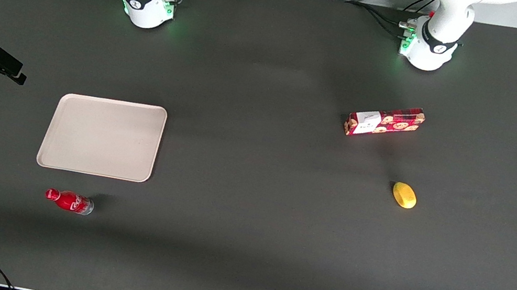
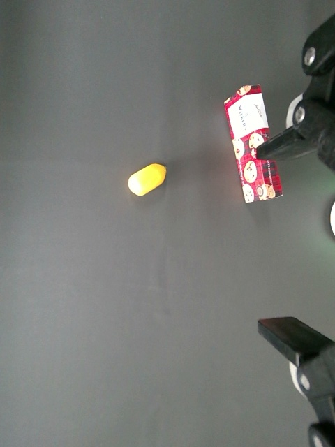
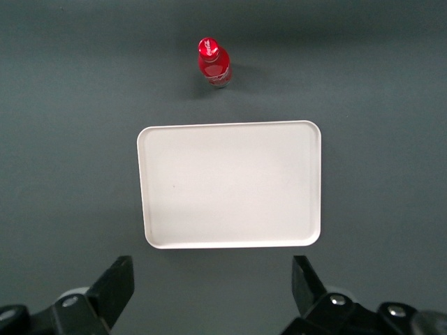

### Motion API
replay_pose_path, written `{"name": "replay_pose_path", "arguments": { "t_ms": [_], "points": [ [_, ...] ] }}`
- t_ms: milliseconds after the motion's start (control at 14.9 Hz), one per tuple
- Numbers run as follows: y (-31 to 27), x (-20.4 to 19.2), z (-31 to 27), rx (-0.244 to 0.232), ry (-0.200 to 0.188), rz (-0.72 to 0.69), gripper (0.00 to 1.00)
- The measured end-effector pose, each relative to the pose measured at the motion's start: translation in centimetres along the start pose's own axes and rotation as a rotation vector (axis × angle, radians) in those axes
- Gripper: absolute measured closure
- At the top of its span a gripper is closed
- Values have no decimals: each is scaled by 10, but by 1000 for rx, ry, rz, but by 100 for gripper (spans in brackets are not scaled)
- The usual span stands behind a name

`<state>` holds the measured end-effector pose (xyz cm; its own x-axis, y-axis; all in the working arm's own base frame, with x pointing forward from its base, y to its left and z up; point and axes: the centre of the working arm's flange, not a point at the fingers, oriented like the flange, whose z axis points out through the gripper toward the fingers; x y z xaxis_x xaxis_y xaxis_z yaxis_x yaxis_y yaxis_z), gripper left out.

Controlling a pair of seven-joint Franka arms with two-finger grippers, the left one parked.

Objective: Place coke bottle on tray
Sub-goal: 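Move the right gripper down over the red Coca-Cola bottle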

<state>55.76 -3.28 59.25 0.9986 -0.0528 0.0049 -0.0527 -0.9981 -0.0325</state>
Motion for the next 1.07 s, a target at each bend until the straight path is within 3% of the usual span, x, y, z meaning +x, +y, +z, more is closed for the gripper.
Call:
{"name": "replay_pose_path", "arguments": {
  "t_ms": [604, 1074],
  "points": [
    [-2, 11, 9, -2, 14, -4, 0],
    [-8, 72, 4, -16, 70, -10, 0]
  ]
}}
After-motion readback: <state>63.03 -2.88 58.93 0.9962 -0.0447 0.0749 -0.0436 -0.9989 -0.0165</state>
